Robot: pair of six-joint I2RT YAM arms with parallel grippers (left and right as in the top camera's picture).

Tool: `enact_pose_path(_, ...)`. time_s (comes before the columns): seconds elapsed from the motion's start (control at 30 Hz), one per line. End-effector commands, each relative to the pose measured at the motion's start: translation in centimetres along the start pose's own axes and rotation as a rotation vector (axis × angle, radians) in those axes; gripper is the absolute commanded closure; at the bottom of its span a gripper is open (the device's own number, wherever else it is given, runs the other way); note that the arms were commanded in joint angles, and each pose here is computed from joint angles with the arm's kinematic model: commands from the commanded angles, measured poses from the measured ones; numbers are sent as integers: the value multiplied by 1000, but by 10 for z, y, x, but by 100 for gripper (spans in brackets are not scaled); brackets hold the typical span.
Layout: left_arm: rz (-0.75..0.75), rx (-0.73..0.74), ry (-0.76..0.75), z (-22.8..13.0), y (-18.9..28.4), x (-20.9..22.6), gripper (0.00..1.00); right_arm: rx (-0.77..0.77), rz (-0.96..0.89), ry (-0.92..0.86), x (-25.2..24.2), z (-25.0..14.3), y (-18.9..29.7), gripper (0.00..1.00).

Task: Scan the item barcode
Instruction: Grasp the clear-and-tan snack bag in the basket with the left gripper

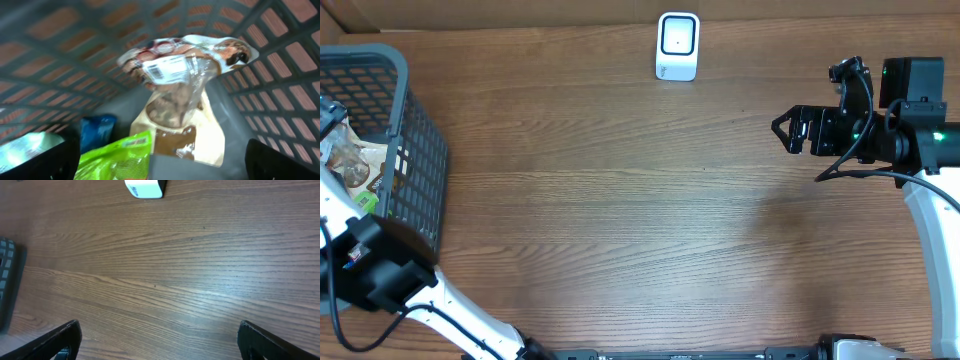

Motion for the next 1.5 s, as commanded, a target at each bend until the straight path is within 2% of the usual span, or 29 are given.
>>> enact_pose_path(0.0,74,-9,-20,-2,-21,-10,2,-21,9,21,6,7,5,0)
enact_pose_path(0.5,90,170,-58,-52,-121,-36,5,22,7,0,5,-4,5,0)
enact_pose_path(0.8,47,182,-51,-63,-161,-52,6,60,5,-20,4,-13,6,0)
enact_pose_path(1.07,73,285,-76,-97,-194,-50,13,72,5,-25,5,-16,6,0)
enact_pose_path(1.2,93,341,-86,-114,-204,-46,23,77,4,-27,5,-17,6,0)
enact_pose_path(1.3,101,356,-80,-118,-206,-45,27,78,4,-28,5,-17,6,0)
enact_pose_path(1.37,100,355,-79,-118,-206,-45,39,77,4,-28,5,-17,6,0)
enact_pose_path(1.47,92,364,-79,-120,-205,-46,80,77,4,-28,5,-17,6,0)
Point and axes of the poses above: each gripper's point midway between its finger pads, its own y axis back along the fingers, its own x axis along the line the jaws close on, z = x × y, the point moved 1 cm from there along y, back along the fingers, and after that the axes turned 1 degree about -y, right-handed, at the moved point
